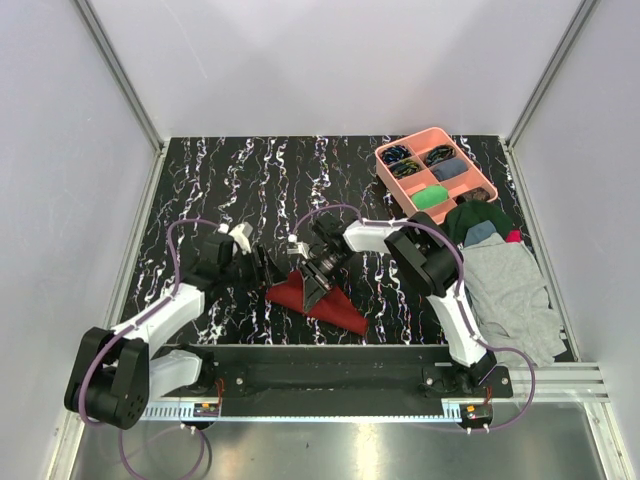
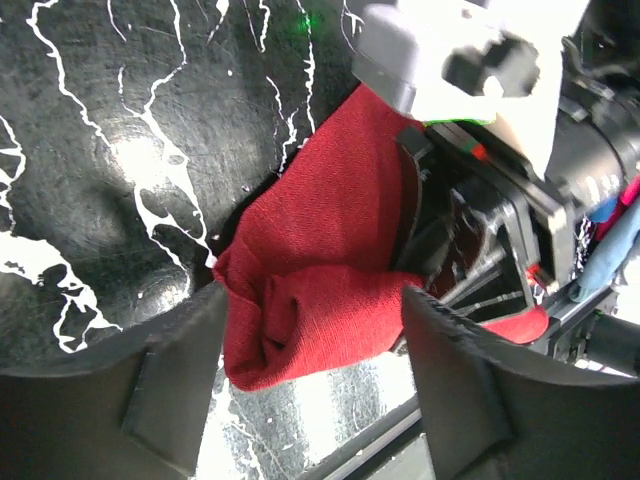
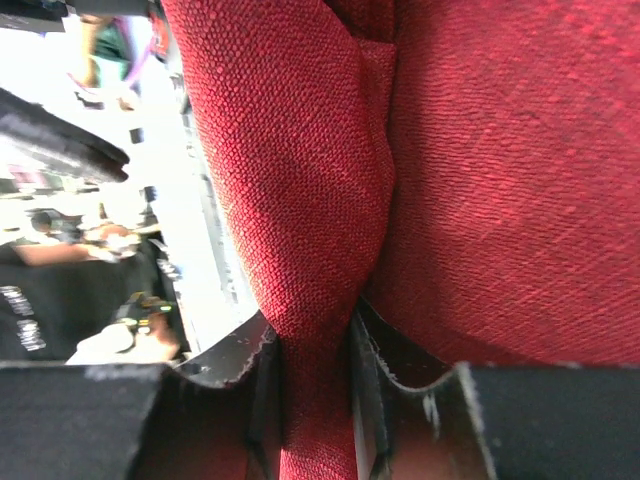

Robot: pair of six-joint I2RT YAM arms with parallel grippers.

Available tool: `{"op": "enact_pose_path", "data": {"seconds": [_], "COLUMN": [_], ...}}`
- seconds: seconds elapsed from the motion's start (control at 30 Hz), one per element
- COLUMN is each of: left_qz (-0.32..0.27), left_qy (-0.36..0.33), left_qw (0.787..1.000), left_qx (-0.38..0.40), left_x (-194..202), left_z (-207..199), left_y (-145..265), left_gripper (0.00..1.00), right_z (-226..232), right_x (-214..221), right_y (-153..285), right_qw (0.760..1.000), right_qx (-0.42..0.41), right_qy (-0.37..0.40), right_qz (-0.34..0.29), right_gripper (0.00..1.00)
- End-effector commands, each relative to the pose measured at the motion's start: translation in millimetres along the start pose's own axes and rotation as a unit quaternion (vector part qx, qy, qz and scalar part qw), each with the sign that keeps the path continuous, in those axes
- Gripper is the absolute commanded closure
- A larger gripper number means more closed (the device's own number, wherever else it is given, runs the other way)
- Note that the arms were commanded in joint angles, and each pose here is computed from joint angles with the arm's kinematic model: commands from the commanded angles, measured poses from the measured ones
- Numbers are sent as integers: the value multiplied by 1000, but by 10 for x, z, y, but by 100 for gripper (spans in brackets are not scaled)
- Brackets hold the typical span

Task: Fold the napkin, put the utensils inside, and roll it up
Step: Roll the napkin with the utensil

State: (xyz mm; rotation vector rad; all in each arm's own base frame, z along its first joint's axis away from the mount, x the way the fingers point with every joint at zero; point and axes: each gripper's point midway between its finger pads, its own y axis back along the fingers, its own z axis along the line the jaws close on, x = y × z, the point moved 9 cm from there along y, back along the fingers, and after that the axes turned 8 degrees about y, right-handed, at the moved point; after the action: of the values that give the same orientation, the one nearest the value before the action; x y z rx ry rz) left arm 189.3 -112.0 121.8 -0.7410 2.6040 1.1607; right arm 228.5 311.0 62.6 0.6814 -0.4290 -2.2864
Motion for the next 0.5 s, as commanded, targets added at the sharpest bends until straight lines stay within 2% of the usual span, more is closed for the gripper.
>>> {"op": "enact_pose_path", "data": {"seconds": [0.0, 0.17, 0.37, 0.47], "left_qz": [-13, -11, 9, 17], "left_qy": [-13, -7, 3, 9], "left_qw": [999, 999, 999, 1000], "left_qx": [43, 46, 33, 24], "left_x": [-43, -18, 33, 44], "left_z": [-76, -51, 24, 53], "left_y": [-31, -60, -133, -158], "left_gripper": [33, 42, 59, 75], "right_z": [-119, -211, -252, -260], "right_x": [-43, -36, -40, -49], "right_y": [-4, -7, 18, 47], "right_qw": [999, 999, 998, 999], "right_qx": [-29, -35, -35, -28], "right_qy": [-27, -39, -42, -42], "right_qz": [-9, -12, -16, -19], "right_gripper": [70, 70, 68, 65]}}
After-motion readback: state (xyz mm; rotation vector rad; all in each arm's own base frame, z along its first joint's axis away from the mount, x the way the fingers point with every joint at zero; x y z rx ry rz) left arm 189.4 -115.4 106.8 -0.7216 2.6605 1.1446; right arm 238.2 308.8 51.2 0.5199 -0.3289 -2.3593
